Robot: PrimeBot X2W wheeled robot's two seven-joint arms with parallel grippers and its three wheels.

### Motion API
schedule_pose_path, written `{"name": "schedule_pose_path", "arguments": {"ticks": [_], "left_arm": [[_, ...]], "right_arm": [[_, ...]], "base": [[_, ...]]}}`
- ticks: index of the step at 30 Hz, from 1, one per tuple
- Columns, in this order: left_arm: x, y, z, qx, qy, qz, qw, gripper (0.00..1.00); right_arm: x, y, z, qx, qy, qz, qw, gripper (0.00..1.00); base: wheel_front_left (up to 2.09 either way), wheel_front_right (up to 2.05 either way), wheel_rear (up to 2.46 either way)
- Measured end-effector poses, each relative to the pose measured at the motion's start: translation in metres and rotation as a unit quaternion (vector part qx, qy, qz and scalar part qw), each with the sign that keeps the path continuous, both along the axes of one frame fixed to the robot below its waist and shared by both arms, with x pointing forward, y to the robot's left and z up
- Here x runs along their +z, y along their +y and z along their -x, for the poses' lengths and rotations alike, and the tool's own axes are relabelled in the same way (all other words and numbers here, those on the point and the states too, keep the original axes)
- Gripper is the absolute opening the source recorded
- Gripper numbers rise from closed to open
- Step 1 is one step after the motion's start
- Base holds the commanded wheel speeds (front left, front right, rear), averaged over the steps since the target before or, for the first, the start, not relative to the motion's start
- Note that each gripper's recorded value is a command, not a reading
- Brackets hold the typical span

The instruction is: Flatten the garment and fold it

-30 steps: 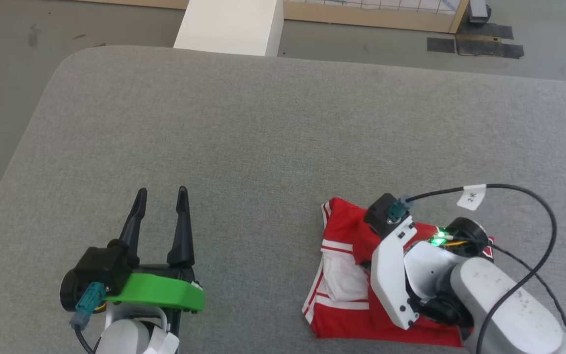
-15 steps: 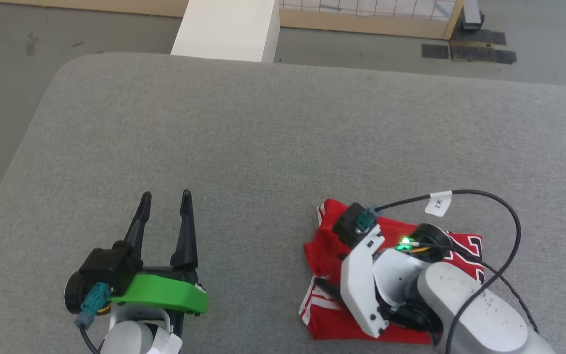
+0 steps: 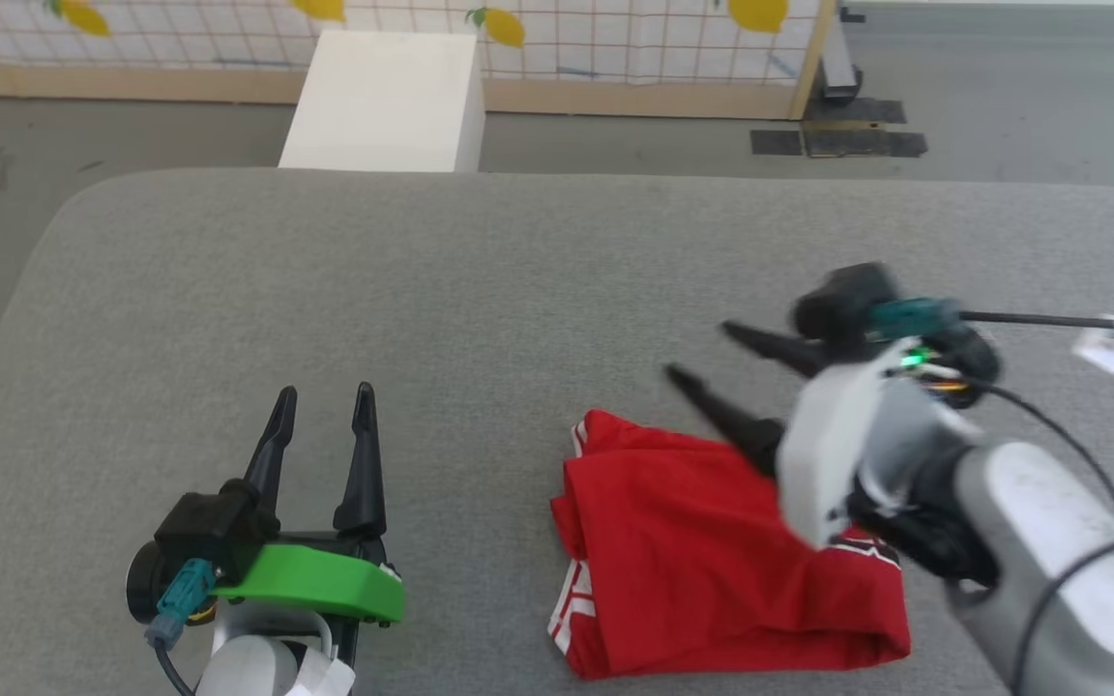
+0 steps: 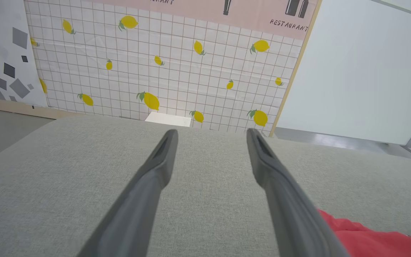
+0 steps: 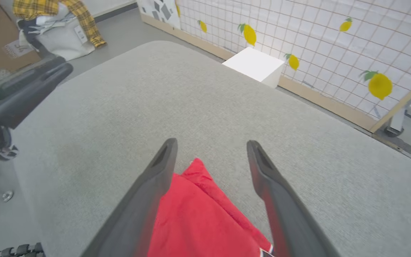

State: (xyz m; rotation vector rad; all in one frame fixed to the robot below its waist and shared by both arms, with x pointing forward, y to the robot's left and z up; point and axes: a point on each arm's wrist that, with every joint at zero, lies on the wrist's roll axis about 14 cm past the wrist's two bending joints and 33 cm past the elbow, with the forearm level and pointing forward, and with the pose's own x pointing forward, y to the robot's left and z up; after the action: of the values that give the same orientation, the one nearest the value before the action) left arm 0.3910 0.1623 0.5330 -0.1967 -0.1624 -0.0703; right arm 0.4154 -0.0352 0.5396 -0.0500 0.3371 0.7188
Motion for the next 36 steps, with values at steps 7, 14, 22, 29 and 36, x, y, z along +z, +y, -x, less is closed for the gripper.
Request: {"name": "schedule_pose_path", "arguments": {"ticks": [7,14,22,29,36], "left_arm": [[0.001,-0.016,-0.005,-0.023,-0.001,0.002,1.0,1.0],[-0.007,-0.019,-0.007,-0.028,0.009,0.002,1.0,1.0],[-0.017,-0.02,-0.008,-0.029,0.024,0.002,0.999,1.0],[-0.023,-0.015,-0.009,-0.022,0.033,0.003,0.999,1.0],[-0.025,-0.01,-0.007,-0.014,0.036,0.004,0.999,1.0]], "right_arm": [[-0.029,-0.091,0.003,-0.133,0.033,0.019,0.99,1.0],[-0.099,-0.131,0.035,-0.187,0.149,0.076,0.968,1.0],[-0.146,-0.13,0.056,-0.189,0.235,0.123,0.946,1.0],[-0.171,-0.119,0.064,-0.165,0.279,0.149,0.934,1.0],[-0.175,-0.112,0.062,-0.144,0.295,0.152,0.932,0.0]], "base": [[0.0,0.0,0.0],[0.0,0.0,0.0],[0.0,0.0,0.0],[0.0,0.0,0.0],[0.0,0.0,0.0]]}}
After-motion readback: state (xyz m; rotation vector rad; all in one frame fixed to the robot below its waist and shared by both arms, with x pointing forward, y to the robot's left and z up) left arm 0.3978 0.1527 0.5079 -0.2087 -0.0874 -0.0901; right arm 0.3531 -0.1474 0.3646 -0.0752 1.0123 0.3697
